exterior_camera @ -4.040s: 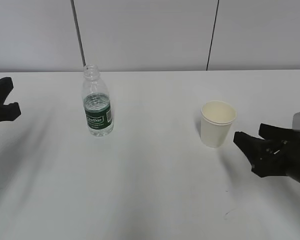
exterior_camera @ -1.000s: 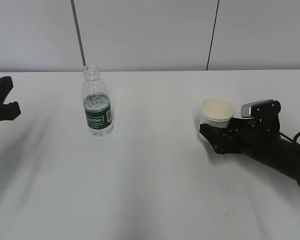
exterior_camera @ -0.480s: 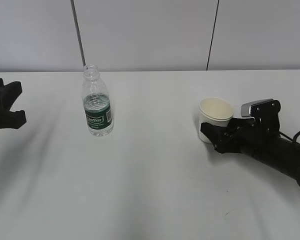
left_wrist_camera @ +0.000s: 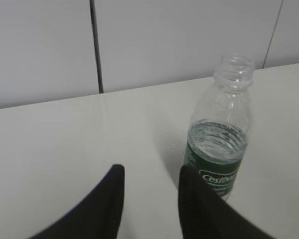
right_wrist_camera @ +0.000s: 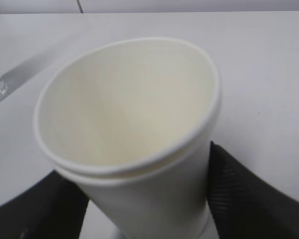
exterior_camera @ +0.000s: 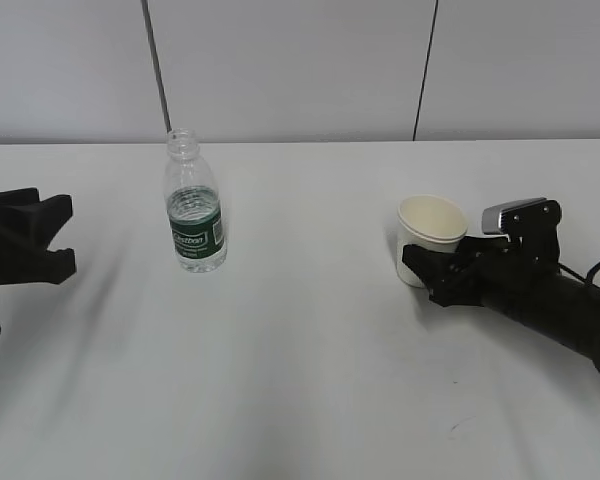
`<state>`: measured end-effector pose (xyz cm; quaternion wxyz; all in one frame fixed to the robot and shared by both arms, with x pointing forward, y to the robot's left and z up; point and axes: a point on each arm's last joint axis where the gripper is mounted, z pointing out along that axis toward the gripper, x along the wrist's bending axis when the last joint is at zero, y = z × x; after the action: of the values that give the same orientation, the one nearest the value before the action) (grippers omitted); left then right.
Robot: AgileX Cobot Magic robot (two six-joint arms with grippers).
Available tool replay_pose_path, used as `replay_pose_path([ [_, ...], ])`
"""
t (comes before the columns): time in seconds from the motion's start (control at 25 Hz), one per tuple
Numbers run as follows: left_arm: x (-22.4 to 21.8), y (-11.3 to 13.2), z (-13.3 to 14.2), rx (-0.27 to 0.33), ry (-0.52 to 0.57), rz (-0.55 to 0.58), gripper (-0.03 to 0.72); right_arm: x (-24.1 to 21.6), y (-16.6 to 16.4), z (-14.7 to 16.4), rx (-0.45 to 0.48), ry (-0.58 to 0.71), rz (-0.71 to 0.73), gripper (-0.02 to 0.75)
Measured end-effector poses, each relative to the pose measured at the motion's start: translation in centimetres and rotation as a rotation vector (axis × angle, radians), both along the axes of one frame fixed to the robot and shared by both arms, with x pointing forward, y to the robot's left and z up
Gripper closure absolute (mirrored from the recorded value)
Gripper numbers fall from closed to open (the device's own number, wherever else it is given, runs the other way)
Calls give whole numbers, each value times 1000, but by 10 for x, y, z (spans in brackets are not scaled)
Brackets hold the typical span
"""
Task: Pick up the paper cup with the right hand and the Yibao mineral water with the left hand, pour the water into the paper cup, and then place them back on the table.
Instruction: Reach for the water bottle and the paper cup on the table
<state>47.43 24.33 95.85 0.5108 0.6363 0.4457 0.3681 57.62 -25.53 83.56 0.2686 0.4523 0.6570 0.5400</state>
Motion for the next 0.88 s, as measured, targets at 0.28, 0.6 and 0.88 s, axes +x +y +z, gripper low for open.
replay_pose_path([
  [0.28,7,-11,-22,-21,-21,-99,450,0,0,0,1,1,0,226],
  [0.6,11,-17,-54,-32,40,-155,408,0,0,0,1,1,0,228],
  [0.88,22,-22,-54,-26,23,-191,78,0,0,0,1,1,0,228],
])
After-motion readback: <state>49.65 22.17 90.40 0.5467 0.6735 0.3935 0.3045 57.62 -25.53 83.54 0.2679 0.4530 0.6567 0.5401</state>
